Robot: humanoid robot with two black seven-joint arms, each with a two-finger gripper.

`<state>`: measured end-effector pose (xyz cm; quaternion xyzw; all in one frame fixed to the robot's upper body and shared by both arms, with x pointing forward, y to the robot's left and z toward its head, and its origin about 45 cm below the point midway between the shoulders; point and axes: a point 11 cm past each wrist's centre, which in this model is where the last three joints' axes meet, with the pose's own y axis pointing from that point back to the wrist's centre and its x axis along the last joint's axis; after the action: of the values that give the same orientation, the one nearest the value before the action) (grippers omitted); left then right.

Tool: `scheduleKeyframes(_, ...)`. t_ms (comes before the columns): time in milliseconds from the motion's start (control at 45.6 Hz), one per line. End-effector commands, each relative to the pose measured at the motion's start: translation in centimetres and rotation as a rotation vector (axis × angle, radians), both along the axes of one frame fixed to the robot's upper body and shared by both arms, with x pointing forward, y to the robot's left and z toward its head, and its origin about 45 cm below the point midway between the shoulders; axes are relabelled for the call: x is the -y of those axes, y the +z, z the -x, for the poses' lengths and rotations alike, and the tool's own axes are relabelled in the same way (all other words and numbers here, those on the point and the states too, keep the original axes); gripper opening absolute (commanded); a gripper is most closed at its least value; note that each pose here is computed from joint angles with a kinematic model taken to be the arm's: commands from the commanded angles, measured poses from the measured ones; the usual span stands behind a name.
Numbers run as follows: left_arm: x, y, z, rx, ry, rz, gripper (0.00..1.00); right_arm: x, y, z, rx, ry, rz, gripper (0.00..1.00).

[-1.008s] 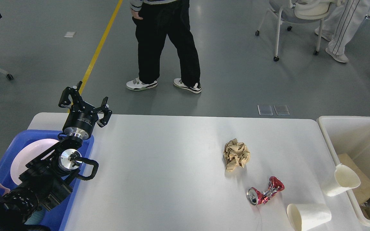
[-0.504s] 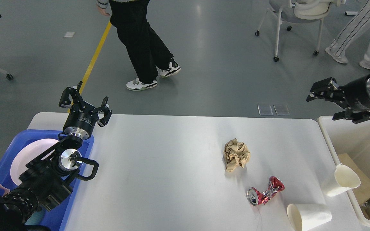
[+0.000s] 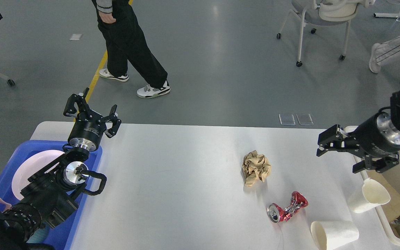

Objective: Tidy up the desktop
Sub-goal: 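Lower the right gripper to the white paper cup beside the bin, then grasp the paper cup, lift it and drop it into the bin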

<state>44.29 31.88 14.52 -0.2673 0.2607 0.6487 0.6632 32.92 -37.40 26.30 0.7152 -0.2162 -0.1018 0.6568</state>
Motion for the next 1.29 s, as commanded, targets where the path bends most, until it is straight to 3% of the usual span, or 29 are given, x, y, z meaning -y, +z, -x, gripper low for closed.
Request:
scheduleKeyframes(0, 0.0, 0.0, 0.0, 0.000, 0.000, -0.001, 0.98, 6.1, -4.3, 1.1, 0.044, -0.126, 0.126, 1.00)
scheduleKeyframes(197, 0.0, 0.0, 0.0, 0.000, 0.001, 0.001, 0.98, 11.3, -9.6, 3.4, 0.041, -0.227, 0.211, 1.00)
scheduleKeyframes(329, 0.0, 0.0, 0.0, 0.001, 0.000, 0.001, 0.98, 13.2, -10.5, 4.5, 0.058, -0.303, 0.196, 1.00)
scheduleKeyframes(679, 0.0, 0.0, 0.0, 0.001, 0.000, 0.001, 0.98, 14.5, -14.1, 6.7, 0.101, -0.435, 0.202, 1.00)
scheduleKeyframes(767, 0.0, 0.0, 0.0, 0.000, 0.001, 0.001, 0.98, 14.3, -14.8, 7.1, 0.108, -0.448, 0.201, 0.95)
scheduleKeyframes(789, 0.1, 0.0, 0.0, 0.000, -0.001, 0.001, 0.98, 14.3, -15.0, 7.2, 0.109, -0.451, 0.198, 0.90)
scheduleKeyframes(854, 0.0, 0.0, 0.0, 0.001, -0.001, 0.000, 0.98, 14.0, -15.4, 7.2, 0.117, -0.458, 0.190, 0.59)
scheduleKeyframes(942, 0.0, 0.0, 0.0, 0.000, 0.000, -0.001, 0.98, 13.7, -15.7, 7.3, 0.116, -0.458, 0.185, 0.46)
scheduleKeyframes(986, 0.0, 0.0, 0.0, 0.000, 0.000, -0.001, 0.98, 13.5, -15.8, 7.4, 0.110, -0.457, 0.177, 0.11)
scheduleKeyframes(1008, 0.0, 0.0, 0.0, 0.000, 0.001, 0.001, 0.98, 13.6, -15.8, 7.4, 0.112, -0.458, 0.180, 0.00)
scheduleKeyframes(1271, 0.0, 0.0, 0.0, 0.000, 0.000, -0.001, 0.98, 13.3, -15.8, 7.2, 0.122, -0.455, 0.186, 0.00)
